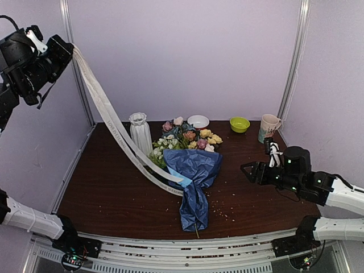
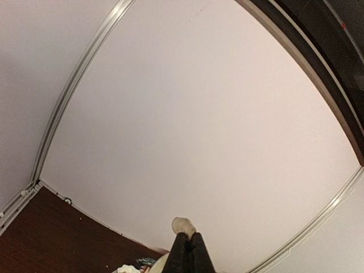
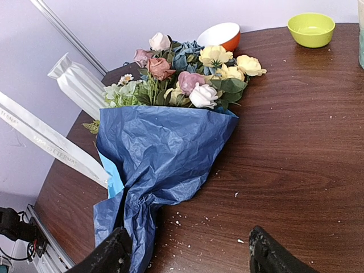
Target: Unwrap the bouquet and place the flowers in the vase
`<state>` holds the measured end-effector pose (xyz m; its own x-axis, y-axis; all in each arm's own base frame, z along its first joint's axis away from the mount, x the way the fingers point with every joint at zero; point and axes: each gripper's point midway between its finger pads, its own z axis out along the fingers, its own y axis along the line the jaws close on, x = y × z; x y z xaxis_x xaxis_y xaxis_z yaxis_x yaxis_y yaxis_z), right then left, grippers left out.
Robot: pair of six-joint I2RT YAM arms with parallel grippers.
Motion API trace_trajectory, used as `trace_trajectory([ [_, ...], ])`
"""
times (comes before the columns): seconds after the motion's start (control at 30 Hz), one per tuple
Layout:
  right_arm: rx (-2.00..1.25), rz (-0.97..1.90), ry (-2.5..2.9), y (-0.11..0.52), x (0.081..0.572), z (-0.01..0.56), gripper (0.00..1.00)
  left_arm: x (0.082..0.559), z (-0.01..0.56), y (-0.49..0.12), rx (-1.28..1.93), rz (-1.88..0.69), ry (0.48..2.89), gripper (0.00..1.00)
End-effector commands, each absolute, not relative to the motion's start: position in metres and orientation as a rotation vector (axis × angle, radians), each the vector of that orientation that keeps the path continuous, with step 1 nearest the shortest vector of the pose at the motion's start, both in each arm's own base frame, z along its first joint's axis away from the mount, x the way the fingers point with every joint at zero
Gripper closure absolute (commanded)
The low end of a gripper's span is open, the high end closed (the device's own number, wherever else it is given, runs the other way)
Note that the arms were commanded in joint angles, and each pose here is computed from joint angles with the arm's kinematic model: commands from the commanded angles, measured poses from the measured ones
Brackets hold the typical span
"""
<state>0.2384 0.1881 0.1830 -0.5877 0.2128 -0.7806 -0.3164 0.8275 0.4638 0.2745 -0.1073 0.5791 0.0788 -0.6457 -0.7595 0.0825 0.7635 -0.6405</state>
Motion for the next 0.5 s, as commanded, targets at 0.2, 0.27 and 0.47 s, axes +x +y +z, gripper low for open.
trace_trajectory([
  [0.2, -0.069, 0.702, 2.043, 0.186, 0.241, 0.19, 0.28, 0.281, 0.549, -0.106, -0.525, -0.519, 1.459, 1.0],
  [0.27, -0.072, 0.695, 2.047, 0.185, 0.241, 0.188, 0.28, 0.283, 0.515, -0.11, -0.54, -0.513, 1.531, 1.0],
  [0.47, -0.083, 0.681, 2.058, 0.185, 0.241, 0.184, 0.28, 0.279, 0.395, -0.119, -0.589, -0.469, 1.791, 1.0],
])
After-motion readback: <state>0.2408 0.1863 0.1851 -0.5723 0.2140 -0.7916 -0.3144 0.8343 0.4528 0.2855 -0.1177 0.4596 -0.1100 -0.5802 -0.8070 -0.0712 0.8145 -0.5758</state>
